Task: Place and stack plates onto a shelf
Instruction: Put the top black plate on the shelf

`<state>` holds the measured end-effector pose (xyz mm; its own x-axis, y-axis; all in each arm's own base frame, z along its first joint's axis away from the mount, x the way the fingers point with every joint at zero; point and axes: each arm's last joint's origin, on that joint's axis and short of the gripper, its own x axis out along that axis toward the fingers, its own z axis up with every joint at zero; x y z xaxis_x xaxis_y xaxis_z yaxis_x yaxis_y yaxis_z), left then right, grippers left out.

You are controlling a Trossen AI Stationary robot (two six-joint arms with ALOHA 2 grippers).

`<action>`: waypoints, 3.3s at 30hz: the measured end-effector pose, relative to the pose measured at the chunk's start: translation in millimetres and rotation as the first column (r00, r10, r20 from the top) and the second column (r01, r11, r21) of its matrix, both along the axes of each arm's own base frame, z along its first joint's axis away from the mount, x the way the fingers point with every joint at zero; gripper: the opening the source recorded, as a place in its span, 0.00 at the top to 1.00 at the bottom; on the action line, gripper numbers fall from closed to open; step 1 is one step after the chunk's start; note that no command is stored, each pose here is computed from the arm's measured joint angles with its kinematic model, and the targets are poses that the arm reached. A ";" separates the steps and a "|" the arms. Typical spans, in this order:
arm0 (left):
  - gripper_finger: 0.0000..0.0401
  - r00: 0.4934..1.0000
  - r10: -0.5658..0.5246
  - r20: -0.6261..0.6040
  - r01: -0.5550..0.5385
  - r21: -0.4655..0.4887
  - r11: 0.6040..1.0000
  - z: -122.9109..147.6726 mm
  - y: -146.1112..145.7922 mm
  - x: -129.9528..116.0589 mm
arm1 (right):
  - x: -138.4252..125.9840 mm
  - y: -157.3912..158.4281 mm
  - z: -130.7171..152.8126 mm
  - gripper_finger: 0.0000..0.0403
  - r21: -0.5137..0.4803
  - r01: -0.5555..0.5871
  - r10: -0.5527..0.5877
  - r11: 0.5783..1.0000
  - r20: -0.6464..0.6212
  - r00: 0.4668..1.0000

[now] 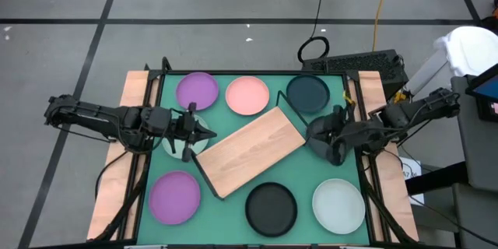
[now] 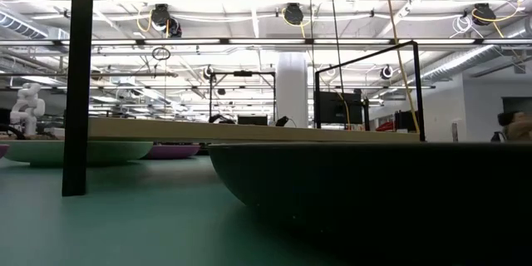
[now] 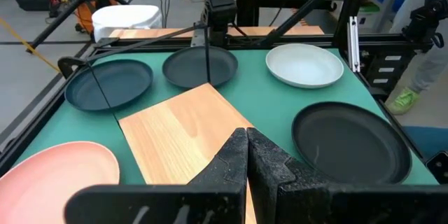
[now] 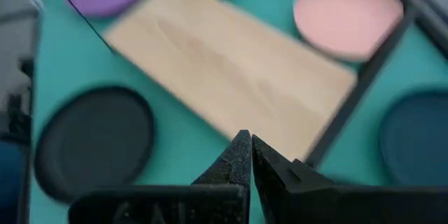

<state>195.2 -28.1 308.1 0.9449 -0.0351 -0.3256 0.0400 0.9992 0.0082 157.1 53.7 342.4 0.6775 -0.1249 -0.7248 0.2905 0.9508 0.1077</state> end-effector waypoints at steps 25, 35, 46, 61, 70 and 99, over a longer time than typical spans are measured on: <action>0.99 1.000 -0.010 0.027 0.009 0.024 1.000 2.5 -0.1 0.8 | -14.5 17.0 -88.6 0.89 0.072 0.187 -0.137 0.980 -0.438 0.888; 0.99 0.999 -0.012 0.052 0.011 0.027 1.000 4.8 -0.2 1.4 | -20.2 14.6 -124.5 0.68 0.045 0.158 -0.115 0.986 -0.498 0.860; 0.99 0.999 -0.012 0.052 0.010 0.026 1.000 4.8 -0.2 1.4 | -15.9 16.8 -146.9 0.48 0.022 0.014 -0.002 1.000 -0.487 0.873; 0.99 0.999 -0.016 0.052 0.014 0.038 0.999 4.7 -0.2 1.5 | -17.7 16.8 -185.9 0.47 -0.041 -0.058 0.019 0.997 -0.630 0.776; 0.99 0.999 -0.018 0.052 0.016 0.045 0.999 4.7 -0.2 1.5 | -24.0 14.2 -199.9 0.62 -0.021 -0.031 0.010 0.999 -0.647 0.762; 0.99 0.999 -0.018 0.051 0.016 0.043 0.999 4.6 -0.3 1.5 | -11.7 18.6 -141.9 1.00 -0.117 0.012 -0.087 0.993 -0.658 0.748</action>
